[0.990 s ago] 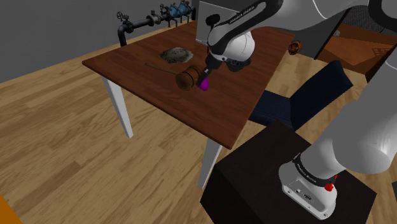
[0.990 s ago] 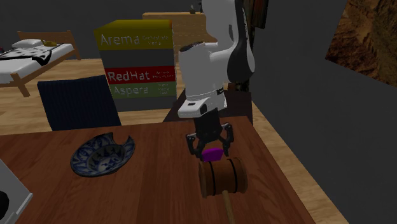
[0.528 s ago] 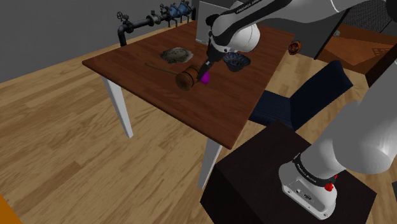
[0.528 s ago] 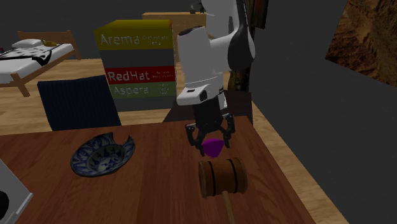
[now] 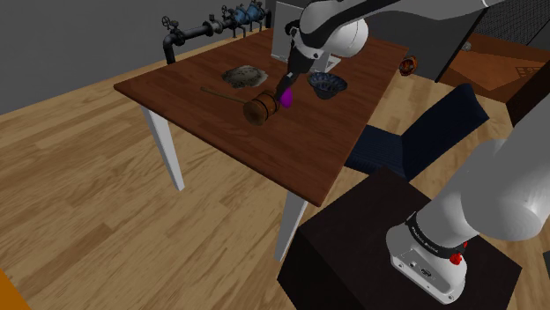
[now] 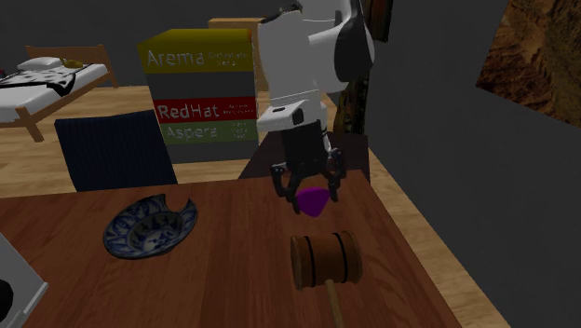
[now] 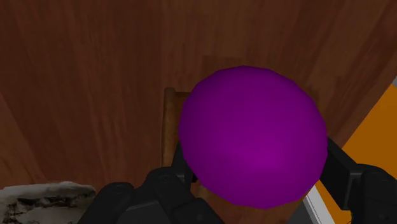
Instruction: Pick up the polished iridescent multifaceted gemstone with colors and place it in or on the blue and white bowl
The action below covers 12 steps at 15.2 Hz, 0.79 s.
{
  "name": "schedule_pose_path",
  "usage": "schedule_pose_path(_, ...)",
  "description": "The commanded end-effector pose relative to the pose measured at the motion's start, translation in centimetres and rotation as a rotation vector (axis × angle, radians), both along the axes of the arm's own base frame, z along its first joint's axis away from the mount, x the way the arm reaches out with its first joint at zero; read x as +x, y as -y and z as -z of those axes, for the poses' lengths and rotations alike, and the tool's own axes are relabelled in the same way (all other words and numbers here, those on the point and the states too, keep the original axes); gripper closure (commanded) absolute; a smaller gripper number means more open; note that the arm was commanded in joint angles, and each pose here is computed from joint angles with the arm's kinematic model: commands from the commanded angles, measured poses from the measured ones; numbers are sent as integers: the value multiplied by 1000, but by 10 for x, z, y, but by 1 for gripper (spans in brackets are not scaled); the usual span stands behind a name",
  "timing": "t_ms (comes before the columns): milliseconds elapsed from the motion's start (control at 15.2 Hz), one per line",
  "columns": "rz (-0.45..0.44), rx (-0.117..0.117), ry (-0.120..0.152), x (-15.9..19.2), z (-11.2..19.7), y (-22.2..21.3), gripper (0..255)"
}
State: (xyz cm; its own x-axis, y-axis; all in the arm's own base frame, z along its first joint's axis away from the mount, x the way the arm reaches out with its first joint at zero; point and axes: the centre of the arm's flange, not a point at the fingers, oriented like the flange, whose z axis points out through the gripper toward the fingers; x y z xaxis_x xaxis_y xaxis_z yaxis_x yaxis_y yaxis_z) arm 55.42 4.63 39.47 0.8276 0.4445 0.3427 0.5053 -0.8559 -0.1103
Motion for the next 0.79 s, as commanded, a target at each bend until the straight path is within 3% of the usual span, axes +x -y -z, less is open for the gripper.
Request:
schedule_pose_path(0, 0, 0, 0, -1, -11, 0, 255)
schedule_pose_path(396, 0, 0, 0, -1, -39, 0, 255)
schedule_pose_path(726, 0, 0, 0, 17, -40, 63, 255)
